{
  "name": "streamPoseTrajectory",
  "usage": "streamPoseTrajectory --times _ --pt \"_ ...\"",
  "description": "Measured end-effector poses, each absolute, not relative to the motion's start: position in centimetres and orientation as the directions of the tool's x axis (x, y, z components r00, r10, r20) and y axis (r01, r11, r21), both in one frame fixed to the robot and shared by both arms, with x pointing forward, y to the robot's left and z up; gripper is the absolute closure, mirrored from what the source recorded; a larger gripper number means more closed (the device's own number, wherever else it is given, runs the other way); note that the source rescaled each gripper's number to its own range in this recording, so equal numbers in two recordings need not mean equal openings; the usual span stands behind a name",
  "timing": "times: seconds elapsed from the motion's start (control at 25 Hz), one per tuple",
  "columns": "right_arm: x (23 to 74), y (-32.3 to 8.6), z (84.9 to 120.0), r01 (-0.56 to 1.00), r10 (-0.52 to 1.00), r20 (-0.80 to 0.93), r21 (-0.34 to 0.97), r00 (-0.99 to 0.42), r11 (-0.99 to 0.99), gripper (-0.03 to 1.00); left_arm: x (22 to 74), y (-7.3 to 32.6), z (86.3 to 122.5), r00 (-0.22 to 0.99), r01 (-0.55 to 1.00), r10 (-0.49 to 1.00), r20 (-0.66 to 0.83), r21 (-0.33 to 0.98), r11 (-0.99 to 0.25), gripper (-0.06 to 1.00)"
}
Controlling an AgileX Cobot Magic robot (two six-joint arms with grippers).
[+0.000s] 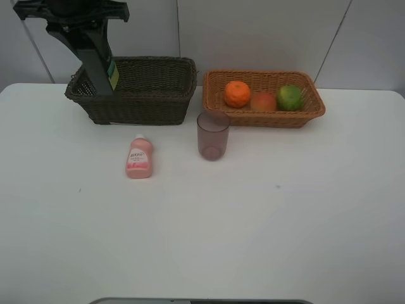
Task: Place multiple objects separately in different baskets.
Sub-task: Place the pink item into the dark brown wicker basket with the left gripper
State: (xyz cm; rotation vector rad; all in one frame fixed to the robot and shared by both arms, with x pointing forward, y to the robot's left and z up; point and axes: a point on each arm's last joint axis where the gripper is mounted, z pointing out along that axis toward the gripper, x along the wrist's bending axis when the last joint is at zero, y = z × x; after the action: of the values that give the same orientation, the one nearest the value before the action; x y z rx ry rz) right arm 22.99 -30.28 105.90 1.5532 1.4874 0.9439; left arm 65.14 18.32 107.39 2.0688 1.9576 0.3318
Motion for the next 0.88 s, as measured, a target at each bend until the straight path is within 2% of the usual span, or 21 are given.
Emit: streamPoseTrajectory --times 0.24,0.6,0.88 --pt "23.0 -30.3 105.9 0.426 0.999 0.001 0.904 0.043 -0.019 0.36 69.9 16.9 106.3 0.074 0.905 0.997 -0.034 0.422 -0.053 0.45" --pt "23.0 -30.3 105.9 0.426 0.999 0.001 0.904 0.043 -0.019 0.36 73.5 16.0 99.0 0.086 0.921 0.996 -0.005 0.383 -0.077 0.45" --pt "23.0 -30.3 105.9 0.426 0.999 0.001 0.904 0.043 -0.019 0.36 74.4 16.3 95.6 0.125 0.929 0.992 0.016 0.348 -0.123 0.45"
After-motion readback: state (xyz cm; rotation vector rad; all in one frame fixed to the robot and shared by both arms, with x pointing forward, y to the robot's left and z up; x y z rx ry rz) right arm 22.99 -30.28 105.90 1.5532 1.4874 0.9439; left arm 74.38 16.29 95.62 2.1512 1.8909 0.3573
